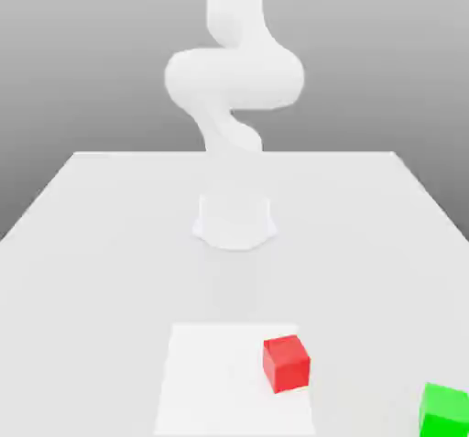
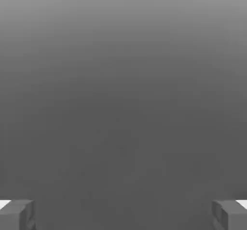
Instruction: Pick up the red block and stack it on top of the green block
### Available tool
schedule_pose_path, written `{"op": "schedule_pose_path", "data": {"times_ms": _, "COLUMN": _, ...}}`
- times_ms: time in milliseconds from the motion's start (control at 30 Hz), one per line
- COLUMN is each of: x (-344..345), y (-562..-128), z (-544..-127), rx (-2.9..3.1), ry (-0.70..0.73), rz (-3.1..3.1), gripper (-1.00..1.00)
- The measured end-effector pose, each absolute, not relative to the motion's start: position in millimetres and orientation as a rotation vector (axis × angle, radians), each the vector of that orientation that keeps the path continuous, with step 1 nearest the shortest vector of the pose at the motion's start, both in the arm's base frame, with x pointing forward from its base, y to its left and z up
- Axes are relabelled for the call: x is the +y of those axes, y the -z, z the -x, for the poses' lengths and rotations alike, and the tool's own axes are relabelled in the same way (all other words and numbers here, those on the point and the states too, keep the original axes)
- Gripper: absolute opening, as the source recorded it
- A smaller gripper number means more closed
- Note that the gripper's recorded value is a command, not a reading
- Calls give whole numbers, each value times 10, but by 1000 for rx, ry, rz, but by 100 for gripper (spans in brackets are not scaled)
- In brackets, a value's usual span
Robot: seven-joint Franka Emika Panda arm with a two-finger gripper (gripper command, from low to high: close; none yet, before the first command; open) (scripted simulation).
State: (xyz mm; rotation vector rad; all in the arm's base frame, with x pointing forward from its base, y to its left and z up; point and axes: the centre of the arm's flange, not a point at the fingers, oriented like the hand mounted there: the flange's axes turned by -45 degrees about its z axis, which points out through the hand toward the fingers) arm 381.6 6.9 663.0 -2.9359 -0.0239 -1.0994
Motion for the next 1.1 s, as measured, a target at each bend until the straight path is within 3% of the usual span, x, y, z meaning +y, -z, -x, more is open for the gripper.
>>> {"op": "schedule_pose_path", "data": {"times_ms": 167, "x": 240, "y": -5557, "z": -4342, "rx": -123, "ry": 843, "rz": 3017, "gripper": 0}}
{"op": "schedule_pose_path", "data": {"times_ms": 367, "x": 449, "y": -4239, "z": -4578, "rx": -241, "ry": 539, "rz": 3080, "gripper": 0}}
{"op": "schedule_pose_path", "data": {"times_ms": 700, "x": 715, "y": -2198, "z": -4147, "rx": -440, "ry": 37, "rz": 3110, "gripper": 0}}
{"op": "schedule_pose_path", "data": {"times_ms": 867, "x": 712, "y": -1605, "z": -4097, "rx": -448, "ry": 1, "rz": 3110, "gripper": 0}}
{"op": "schedule_pose_path", "data": {"times_ms": 900, "x": 711, "y": -1503, "z": -4089, "rx": -448, "ry": 1, "rz": 3109, "gripper": -100}}
{"op": "schedule_pose_path", "data": {"times_ms": 1100, "x": 712, "y": -1452, "z": -4084, "rx": -448, "ry": 0, "rz": 3110, "gripper": -100}}
